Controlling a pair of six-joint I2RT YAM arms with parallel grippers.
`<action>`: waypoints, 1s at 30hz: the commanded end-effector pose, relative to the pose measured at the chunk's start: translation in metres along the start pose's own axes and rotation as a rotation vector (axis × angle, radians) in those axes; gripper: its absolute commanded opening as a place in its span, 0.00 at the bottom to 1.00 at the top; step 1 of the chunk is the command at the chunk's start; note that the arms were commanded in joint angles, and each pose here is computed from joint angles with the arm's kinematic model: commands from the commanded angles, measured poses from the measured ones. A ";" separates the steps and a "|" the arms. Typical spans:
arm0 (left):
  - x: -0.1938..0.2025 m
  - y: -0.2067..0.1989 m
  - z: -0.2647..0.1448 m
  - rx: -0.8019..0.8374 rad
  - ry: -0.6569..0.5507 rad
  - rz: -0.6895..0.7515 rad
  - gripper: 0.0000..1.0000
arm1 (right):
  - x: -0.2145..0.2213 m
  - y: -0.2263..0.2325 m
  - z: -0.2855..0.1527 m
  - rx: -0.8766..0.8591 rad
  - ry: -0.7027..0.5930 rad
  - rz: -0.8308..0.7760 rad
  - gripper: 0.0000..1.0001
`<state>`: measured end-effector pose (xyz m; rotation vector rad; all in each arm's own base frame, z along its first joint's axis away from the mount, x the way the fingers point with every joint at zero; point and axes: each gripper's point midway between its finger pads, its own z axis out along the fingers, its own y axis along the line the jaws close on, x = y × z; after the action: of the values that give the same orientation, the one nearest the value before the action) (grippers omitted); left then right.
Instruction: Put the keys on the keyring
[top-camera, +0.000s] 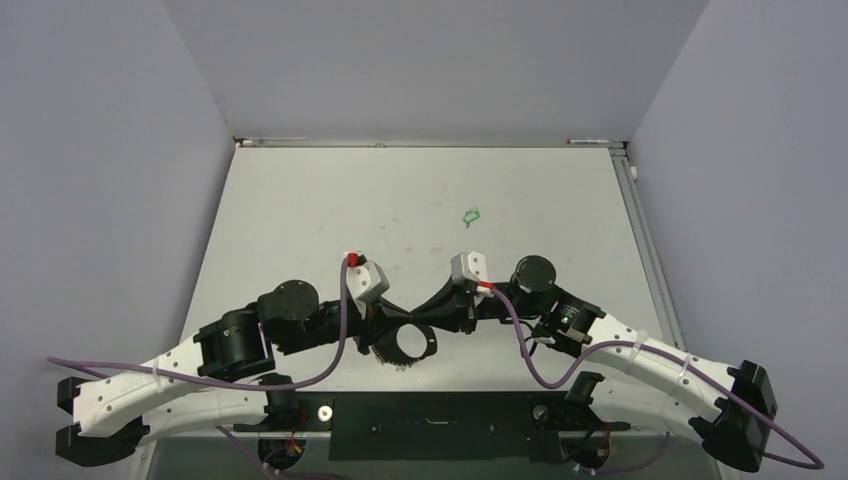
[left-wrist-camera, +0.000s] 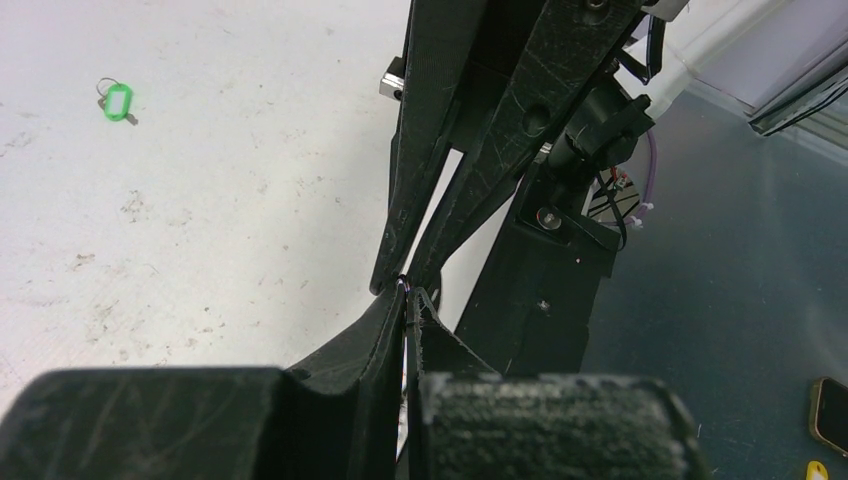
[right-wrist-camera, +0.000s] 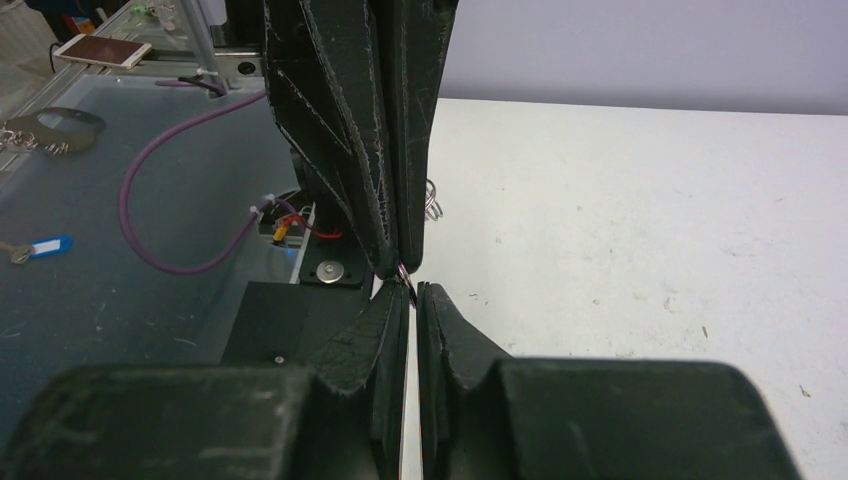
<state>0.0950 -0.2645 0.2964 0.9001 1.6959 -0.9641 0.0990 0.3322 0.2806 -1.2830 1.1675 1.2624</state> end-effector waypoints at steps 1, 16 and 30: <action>-0.030 -0.009 -0.003 0.034 -0.105 -0.004 0.06 | -0.027 0.001 0.000 0.008 -0.099 -0.085 0.05; -0.032 -0.008 -0.032 0.051 -0.210 -0.050 0.40 | -0.040 -0.003 -0.010 0.086 -0.158 -0.086 0.05; -0.025 -0.013 -0.006 0.108 -0.306 -0.015 0.39 | -0.054 0.010 -0.015 0.044 -0.206 -0.060 0.05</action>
<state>0.0878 -0.2591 0.2977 0.7908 1.5314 -1.1031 0.0997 0.3205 0.3101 -1.1396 1.1099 1.2571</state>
